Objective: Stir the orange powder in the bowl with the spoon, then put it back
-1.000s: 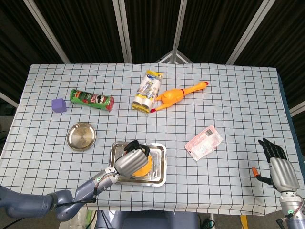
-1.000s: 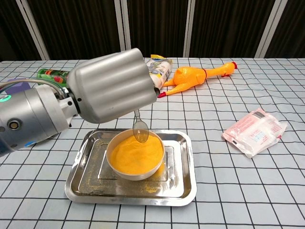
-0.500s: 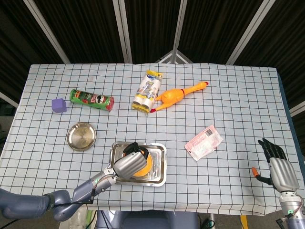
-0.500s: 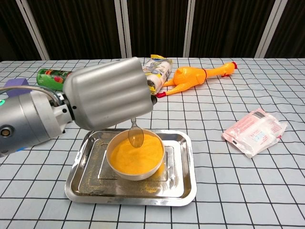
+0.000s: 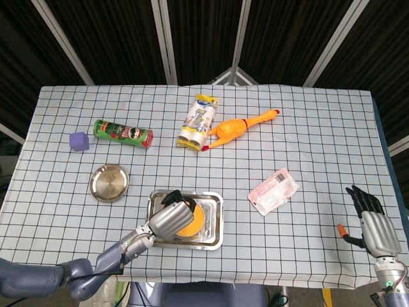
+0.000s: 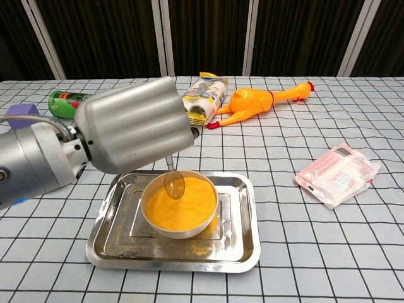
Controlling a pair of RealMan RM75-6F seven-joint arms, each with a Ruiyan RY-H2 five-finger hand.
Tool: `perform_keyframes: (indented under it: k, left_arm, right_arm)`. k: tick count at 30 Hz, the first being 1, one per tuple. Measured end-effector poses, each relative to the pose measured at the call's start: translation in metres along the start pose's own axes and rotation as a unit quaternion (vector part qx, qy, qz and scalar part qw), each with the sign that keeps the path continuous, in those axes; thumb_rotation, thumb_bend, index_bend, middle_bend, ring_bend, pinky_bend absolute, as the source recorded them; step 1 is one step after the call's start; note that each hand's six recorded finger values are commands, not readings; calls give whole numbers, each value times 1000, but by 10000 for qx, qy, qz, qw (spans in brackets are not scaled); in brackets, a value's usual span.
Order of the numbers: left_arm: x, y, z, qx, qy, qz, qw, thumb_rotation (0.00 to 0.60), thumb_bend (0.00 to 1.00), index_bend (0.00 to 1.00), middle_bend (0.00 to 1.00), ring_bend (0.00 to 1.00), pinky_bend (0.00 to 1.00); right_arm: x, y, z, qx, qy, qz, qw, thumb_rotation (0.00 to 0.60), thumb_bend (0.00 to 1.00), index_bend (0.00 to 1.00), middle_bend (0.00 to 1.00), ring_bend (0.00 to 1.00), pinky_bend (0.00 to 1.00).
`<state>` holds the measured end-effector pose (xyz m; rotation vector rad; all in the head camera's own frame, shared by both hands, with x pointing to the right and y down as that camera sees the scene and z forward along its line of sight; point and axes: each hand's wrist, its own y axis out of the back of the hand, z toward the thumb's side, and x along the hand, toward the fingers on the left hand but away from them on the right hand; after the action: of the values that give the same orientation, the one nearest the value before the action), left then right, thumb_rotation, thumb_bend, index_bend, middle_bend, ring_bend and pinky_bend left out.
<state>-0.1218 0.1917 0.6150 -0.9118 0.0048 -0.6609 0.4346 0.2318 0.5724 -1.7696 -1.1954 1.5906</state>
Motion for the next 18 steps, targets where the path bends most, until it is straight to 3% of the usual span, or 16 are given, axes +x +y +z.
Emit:
perform_keyframes:
  k: [5,9,12,15,18]
  left_arm:
    - [-2,-7,-12,-575,506,-274,9967,600,815,773,999,915,878]
    - [-5,-12,-30,-1337,1080,-582,9834,600,799,772,996,915,878]
    - [-12,-21,-41,-1955,1511,-934,9645,600,778,770,992,915,878]
    - [-26,-35,-47,-2578,1898,-1393,9371,600,745,766,990,914,880]
    - [-48,-54,-49,-3132,2262,-1904,9025,600,736,763,989,913,883]
  right_arm:
    - [0,-1,0,-8,-2,15,10000,600,405,0,0,0,0]
    - [0,-1,0,-3,8,22,10000,600,405,0,0,0,0]
    - [0,-1,0,-15,-2,22,10000,600,405,0,0,0,0]
    - [0,-1,0,-30,-10,21,10000,600,405,0,0,0,0]
    - [0,-1,0,-36,-5,34,10000,600,404,0,0,0,0]
